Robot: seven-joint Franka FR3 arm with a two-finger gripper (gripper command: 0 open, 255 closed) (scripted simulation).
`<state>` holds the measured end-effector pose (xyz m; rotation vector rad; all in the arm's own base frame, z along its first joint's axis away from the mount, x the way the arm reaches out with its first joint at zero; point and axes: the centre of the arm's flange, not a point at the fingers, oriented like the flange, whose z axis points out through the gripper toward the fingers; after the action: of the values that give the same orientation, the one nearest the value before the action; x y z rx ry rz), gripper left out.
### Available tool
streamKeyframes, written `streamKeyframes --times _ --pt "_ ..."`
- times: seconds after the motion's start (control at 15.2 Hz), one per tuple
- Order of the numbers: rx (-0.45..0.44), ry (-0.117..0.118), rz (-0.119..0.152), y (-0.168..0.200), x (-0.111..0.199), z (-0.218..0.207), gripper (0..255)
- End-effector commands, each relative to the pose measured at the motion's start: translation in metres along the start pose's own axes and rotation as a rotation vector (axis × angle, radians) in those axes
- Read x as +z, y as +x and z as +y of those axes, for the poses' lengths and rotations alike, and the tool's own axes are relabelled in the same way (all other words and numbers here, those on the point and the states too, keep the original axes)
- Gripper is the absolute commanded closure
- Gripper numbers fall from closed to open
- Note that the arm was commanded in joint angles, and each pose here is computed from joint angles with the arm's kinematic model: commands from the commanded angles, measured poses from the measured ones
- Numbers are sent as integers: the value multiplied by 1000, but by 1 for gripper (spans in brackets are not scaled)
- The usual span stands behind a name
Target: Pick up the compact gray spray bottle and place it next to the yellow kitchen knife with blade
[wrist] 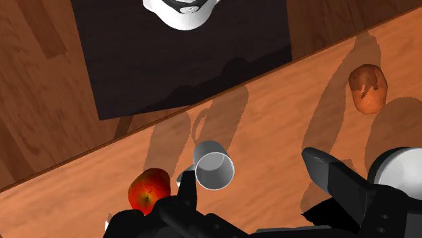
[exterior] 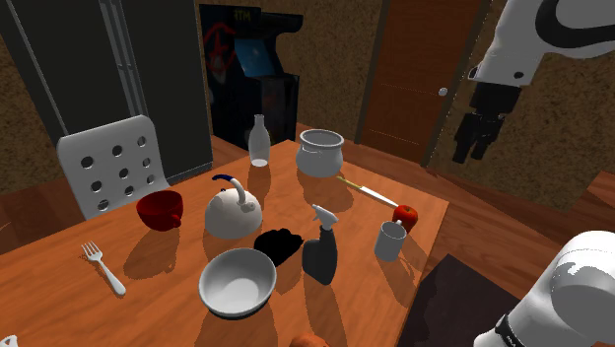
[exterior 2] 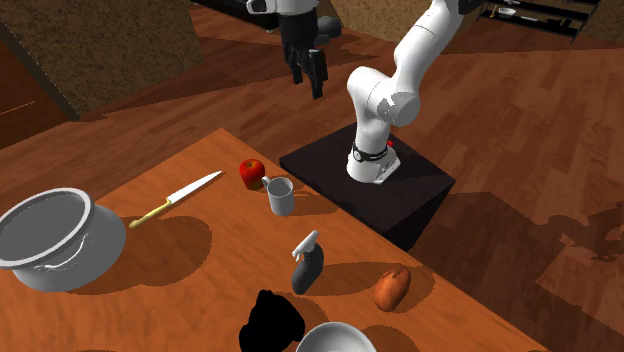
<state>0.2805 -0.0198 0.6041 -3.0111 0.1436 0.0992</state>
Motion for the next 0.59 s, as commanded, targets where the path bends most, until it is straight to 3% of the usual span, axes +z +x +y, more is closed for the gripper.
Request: streamKeyframes --times 0.0,0.53 --pt "0 0 0 0 0 0 0" --pt "-43 -21 37 39 57 -80 0"
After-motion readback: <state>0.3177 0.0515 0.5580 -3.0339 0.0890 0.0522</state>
